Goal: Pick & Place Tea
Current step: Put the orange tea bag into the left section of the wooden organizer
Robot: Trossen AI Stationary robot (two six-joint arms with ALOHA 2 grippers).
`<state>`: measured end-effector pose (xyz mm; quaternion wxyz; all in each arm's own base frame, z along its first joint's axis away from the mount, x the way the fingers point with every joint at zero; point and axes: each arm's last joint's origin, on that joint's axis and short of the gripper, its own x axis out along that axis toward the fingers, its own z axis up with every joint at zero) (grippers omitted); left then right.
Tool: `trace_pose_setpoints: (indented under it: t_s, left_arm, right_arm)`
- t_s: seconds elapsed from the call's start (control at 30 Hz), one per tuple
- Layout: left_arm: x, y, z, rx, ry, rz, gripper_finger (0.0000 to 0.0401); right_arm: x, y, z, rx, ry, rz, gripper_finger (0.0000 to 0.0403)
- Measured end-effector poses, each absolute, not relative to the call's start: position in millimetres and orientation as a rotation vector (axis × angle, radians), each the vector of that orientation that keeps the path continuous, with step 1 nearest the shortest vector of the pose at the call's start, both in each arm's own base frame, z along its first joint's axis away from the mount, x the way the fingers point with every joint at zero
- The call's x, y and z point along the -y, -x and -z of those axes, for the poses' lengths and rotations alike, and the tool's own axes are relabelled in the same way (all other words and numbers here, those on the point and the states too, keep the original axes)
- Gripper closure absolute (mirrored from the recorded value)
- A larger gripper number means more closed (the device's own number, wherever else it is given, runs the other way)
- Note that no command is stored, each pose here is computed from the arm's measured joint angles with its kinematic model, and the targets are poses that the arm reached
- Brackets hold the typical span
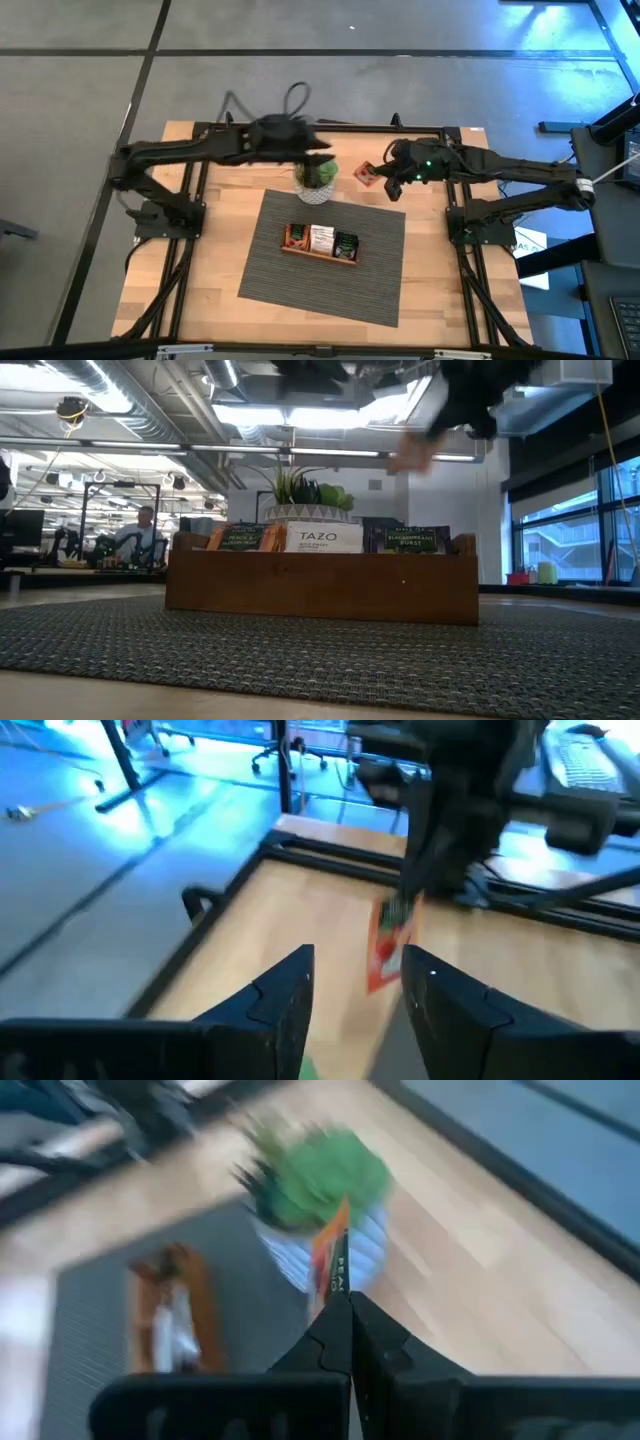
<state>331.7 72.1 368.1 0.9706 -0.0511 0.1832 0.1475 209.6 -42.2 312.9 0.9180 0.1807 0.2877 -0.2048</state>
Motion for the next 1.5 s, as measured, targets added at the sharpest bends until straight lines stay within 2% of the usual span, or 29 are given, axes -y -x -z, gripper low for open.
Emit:
trace_pose_setpoints:
  t_s: [0.1, 0.3, 0.53, 0.77, 0.97, 1.27, 1.5]
  left_arm:
    - [-57, -300, -363, -0.366, 0.169, -0.288, 0.0253]
    - [-30, -244, -346, -0.345, 0.283, -0.267, 0.0253]
    - [-17, -203, -328, -0.318, 0.317, -0.288, 0.0253]
    - [-12, -192, -317, -0.331, 0.315, -0.272, 0.0253]
    - [-13, -191, -310, -0.398, 0.310, -0.284, 0.0253]
    - [-12, -189, -306, -0.443, 0.305, -0.291, 0.0253]
    - [-12, -189, -306, -0.444, 0.305, -0.291, 0.0253]
  right_arm:
    - [23, -227, -334, -0.548, -0.339, 0.384, 0.0403]
    - [-22, -285, -347, -0.557, -0.254, 0.298, 0.0403]
    - [-69, -362, -333, -0.653, -0.167, 0.208, 0.0403]
    - [-86, -418, -297, -0.838, -0.101, 0.227, 0.0403]
    - [-92, -442, -263, -0.921, -0.081, 0.240, 0.0403]
    - [-98, -455, -225, -0.991, -0.082, 0.246, 0.0403]
    - [-101, -458, -212, -1.011, -0.071, 0.249, 0.0403]
